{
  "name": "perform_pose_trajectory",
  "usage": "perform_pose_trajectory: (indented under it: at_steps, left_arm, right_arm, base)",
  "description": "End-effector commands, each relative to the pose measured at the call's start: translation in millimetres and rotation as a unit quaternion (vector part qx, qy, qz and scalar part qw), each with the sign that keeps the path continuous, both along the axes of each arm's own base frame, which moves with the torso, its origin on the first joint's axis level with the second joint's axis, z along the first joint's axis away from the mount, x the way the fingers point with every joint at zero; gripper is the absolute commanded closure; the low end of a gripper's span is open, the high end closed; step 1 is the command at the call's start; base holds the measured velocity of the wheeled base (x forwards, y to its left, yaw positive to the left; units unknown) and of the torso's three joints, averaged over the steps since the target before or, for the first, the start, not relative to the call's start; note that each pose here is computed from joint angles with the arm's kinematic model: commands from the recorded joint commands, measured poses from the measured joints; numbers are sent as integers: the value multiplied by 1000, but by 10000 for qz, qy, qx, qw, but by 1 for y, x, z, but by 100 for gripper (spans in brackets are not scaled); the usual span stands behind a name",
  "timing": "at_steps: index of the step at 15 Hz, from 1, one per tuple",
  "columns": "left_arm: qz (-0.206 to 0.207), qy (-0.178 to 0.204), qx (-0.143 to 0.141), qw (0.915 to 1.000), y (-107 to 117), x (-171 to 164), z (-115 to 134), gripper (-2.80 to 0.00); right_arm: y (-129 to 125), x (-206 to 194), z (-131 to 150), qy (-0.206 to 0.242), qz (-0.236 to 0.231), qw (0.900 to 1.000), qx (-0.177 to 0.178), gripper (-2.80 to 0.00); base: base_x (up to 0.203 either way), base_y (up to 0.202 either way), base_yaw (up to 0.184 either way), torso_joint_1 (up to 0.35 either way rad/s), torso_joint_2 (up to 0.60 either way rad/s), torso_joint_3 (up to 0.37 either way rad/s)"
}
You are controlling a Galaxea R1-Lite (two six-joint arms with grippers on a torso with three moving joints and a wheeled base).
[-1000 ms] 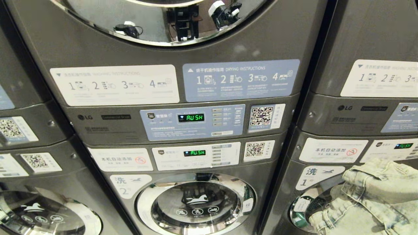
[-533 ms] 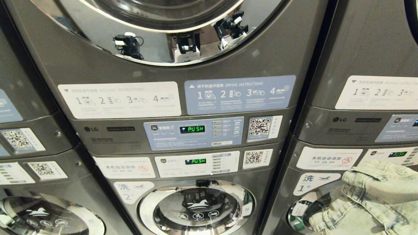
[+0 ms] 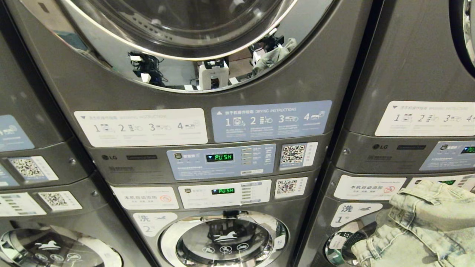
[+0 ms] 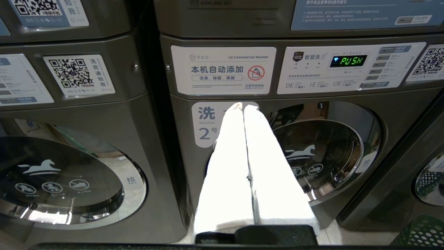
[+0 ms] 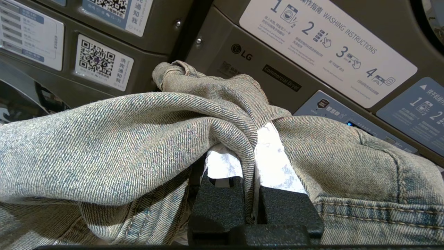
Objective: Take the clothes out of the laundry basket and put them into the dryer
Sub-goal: Open the dryer
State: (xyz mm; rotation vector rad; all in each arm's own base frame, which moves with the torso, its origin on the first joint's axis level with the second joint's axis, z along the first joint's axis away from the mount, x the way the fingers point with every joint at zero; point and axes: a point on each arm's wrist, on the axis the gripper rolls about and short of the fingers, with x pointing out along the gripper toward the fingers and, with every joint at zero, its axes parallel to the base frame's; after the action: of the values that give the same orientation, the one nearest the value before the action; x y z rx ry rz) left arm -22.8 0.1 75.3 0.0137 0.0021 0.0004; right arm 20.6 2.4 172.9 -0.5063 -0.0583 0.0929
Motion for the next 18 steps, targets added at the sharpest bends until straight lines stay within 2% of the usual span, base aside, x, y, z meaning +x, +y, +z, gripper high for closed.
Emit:
perform_pose_trajectory:
  at_steps: [1,18]
  left_arm:
    - [8,-3,1,10000,0,0,0,0]
    - [-2,-3,1,10000,0,0,0,0]
  right_arm:
    - [0,0,0,3,4,10000,-15,0]
    - [0,0,3,-62,-87,9999,23,0]
  base:
    - [0,0,0,164,-320,-173]
    - [0,0,0,99,-192,-100]
